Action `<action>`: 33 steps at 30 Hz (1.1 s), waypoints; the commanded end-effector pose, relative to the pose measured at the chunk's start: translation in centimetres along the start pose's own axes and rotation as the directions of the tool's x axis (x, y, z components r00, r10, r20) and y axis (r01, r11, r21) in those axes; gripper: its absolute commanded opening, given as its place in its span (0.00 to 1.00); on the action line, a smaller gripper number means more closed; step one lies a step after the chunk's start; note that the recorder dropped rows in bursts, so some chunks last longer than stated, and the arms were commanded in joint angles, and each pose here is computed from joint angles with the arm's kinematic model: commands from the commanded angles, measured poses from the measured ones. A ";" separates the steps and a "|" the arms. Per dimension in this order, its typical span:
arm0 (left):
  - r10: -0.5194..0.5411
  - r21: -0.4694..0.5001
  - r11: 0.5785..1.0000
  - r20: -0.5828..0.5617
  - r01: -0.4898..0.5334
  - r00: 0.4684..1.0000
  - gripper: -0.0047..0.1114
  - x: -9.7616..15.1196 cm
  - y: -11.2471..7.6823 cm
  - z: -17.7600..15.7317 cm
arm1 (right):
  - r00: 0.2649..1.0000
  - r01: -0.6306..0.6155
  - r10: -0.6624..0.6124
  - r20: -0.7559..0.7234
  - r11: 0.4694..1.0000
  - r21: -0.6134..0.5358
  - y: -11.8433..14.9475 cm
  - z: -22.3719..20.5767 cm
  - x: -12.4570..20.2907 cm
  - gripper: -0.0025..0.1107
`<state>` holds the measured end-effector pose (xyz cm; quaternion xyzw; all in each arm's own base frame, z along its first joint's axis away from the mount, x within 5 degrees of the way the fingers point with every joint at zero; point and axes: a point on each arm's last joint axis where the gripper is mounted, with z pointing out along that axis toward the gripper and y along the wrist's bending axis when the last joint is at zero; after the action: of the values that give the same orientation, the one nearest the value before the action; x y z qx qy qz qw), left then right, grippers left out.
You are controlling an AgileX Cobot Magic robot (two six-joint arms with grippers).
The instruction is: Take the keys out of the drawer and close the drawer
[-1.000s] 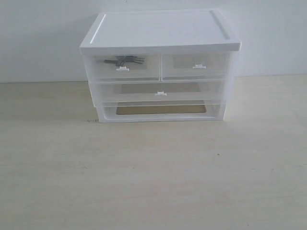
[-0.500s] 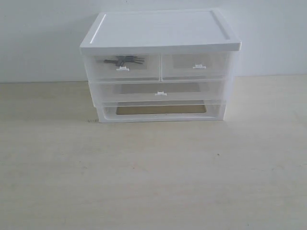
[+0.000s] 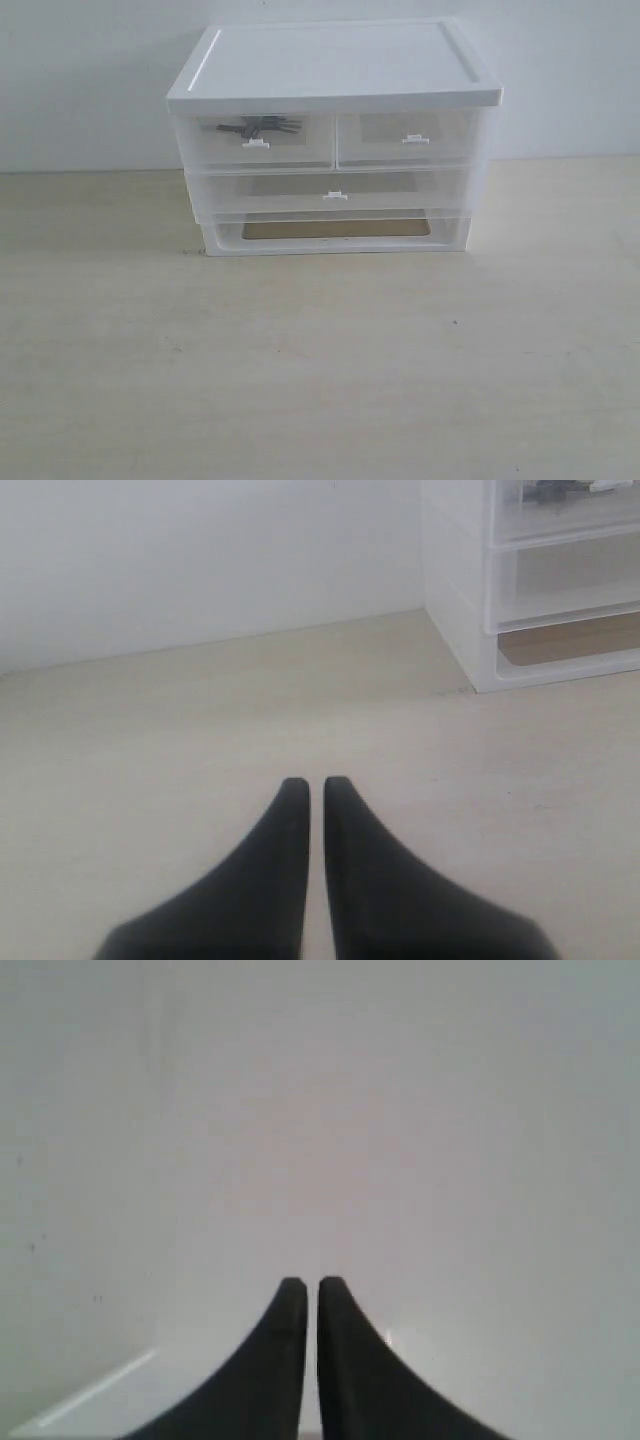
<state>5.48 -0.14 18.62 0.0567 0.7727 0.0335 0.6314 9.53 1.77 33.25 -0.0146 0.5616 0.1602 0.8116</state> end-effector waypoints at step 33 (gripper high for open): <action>-0.320 0.147 0.943 0.643 0.298 0.696 0.08 -6.0 0.8 -2.3 | 0.844 -0.294 0.072 -0.531 0.891 -0.347 -3.9 15.9 19.0 0.18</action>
<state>4.63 0.05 24.67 -0.0534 0.5145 -0.0879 0.8513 30.09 5.05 21.19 -0.1586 0.7063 0.3358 0.6027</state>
